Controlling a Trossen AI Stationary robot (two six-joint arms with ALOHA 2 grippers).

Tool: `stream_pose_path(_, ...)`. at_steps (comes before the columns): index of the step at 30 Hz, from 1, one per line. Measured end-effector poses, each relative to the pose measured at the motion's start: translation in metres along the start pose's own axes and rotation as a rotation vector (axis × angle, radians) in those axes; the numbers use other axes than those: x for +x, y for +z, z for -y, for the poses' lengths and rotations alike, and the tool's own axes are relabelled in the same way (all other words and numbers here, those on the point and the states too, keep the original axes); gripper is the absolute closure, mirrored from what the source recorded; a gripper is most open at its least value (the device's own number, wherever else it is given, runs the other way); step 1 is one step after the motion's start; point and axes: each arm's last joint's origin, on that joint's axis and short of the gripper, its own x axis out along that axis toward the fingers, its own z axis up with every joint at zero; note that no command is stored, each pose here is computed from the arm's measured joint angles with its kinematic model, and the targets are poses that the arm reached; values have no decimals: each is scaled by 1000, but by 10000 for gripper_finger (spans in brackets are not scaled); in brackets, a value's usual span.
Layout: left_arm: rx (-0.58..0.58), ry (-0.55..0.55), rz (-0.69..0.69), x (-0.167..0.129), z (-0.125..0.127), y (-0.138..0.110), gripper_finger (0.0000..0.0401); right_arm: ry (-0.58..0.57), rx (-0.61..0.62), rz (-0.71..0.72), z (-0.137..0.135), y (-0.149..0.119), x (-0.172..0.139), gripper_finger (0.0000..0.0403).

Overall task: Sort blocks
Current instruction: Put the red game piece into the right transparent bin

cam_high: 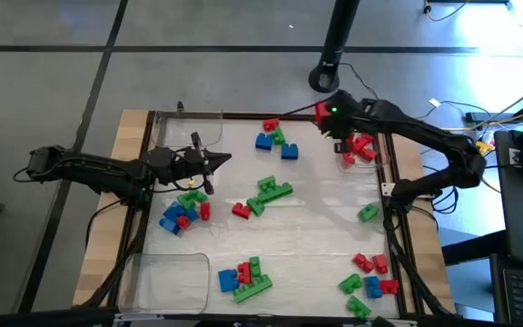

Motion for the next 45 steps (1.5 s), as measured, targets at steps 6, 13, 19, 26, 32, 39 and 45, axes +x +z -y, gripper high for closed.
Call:
stream_pose_path(6,-9,0,-1,0,0,0,397,-2,78,-64,-2,-34,3,283)
stream_pose_path(13,-9,0,0,0,0,0,397,28,175,-188,-9,-75,26,283)
stream_pose_path(19,-9,0,0,0,0,0,397,72,229,-252,-17,-96,46,283)
stream_pose_path(26,-9,0,0,0,0,0,397,106,232,-264,-26,-102,56,283)
stream_pose_path(32,-9,1,0,0,0,0,397,104,237,-263,-25,-102,57,283)
stream_pose_path(39,-8,0,0,0,0,0,397,99,235,-268,-25,-102,57,230)
stream_pose_path(45,-8,0,0,0,0,0,397,86,230,-293,-25,-103,56,166)
